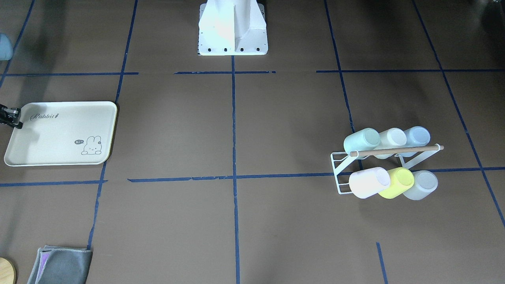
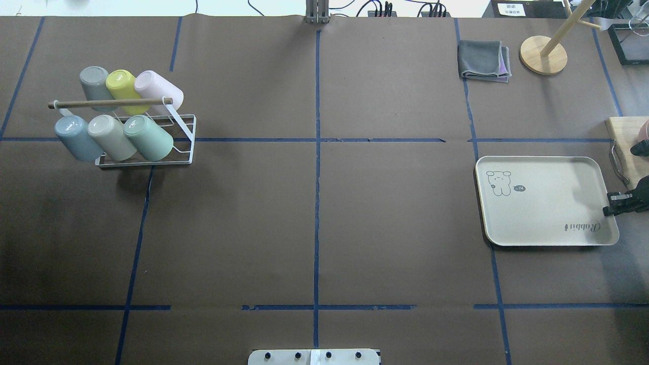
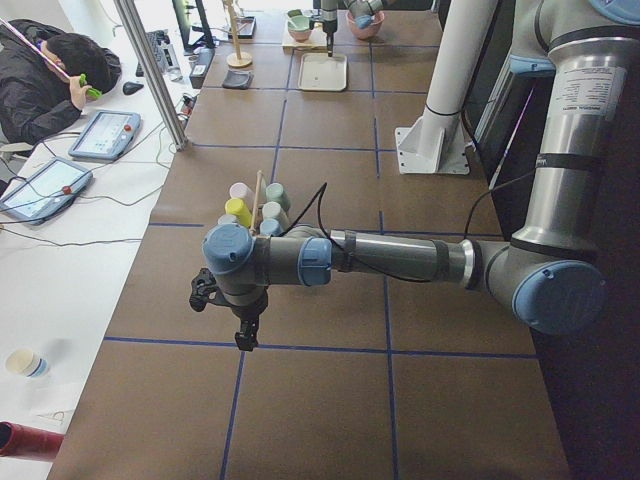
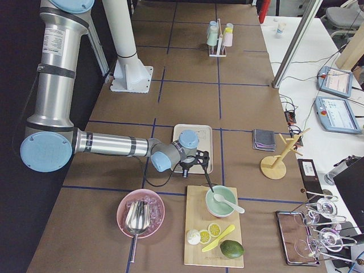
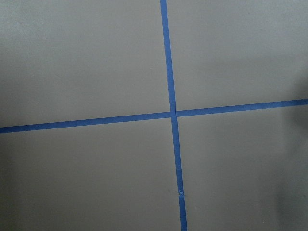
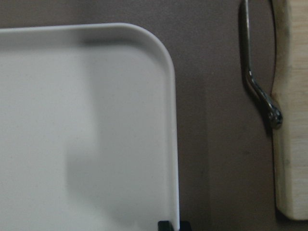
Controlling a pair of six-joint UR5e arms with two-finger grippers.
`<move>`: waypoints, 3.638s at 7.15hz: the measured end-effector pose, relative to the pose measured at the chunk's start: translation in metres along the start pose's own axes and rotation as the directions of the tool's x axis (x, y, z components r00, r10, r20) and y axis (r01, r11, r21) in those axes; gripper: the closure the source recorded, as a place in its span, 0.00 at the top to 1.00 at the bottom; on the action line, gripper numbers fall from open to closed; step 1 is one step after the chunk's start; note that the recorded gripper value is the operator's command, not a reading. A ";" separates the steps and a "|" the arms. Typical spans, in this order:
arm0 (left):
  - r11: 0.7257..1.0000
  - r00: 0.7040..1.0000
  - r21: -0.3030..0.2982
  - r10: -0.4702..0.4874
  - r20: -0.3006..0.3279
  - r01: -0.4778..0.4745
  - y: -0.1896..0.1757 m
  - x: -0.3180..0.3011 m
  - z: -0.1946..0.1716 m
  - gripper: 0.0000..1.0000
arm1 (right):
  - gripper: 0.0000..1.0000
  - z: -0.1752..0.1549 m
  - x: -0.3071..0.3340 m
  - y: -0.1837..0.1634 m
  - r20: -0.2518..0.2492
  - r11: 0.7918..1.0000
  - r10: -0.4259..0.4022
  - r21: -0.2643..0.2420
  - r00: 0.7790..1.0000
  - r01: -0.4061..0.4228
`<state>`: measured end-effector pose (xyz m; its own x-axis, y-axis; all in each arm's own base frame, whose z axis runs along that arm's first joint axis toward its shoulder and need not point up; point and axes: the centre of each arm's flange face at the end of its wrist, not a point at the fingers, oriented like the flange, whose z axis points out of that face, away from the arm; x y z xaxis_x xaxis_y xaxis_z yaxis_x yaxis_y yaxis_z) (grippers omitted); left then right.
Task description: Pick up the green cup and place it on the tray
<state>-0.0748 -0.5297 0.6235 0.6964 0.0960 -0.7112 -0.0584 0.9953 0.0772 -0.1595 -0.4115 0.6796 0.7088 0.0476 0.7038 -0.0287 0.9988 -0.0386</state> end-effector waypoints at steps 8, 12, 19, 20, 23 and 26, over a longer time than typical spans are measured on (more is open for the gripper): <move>1.000 1.000 0.011 -0.002 0.000 0.002 -0.004 0.001 -0.006 1.00 | 0.00 -0.131 -0.039 -0.006 0.270 0.992 -0.061 0.124 0.961 0.028; 1.000 1.000 0.013 -0.004 0.000 0.004 -0.004 0.001 -0.007 1.00 | 0.00 -0.157 -0.166 -0.054 0.401 0.995 0.013 0.081 0.916 -0.050; 1.000 1.000 0.008 -0.010 -0.001 0.010 -0.002 -0.001 -0.005 1.00 | 0.00 -0.041 -0.457 0.043 0.411 0.993 0.017 0.098 0.912 -0.063; 1.000 1.000 0.008 -0.010 -0.001 0.010 -0.002 -0.001 -0.005 1.00 | 0.00 -0.033 -0.467 0.048 0.406 0.994 0.010 0.095 0.914 -0.053; 1.000 1.000 0.009 -0.009 -0.001 0.009 -0.002 -0.001 -0.005 1.00 | 0.52 -0.018 -0.471 0.053 0.390 0.996 0.004 0.085 0.921 -0.040; 1.000 1.000 0.009 -0.008 -0.001 0.008 -0.002 -0.001 -0.005 1.00 | 1.00 -0.010 -0.471 0.052 0.382 0.996 0.004 0.082 0.924 -0.038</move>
<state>-0.0788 -0.5318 0.6203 0.6965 0.0880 -0.7122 -0.0464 0.9959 0.0778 -0.4880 -0.3820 0.3390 0.3861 0.0503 0.9211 -0.1135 0.9935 -0.0067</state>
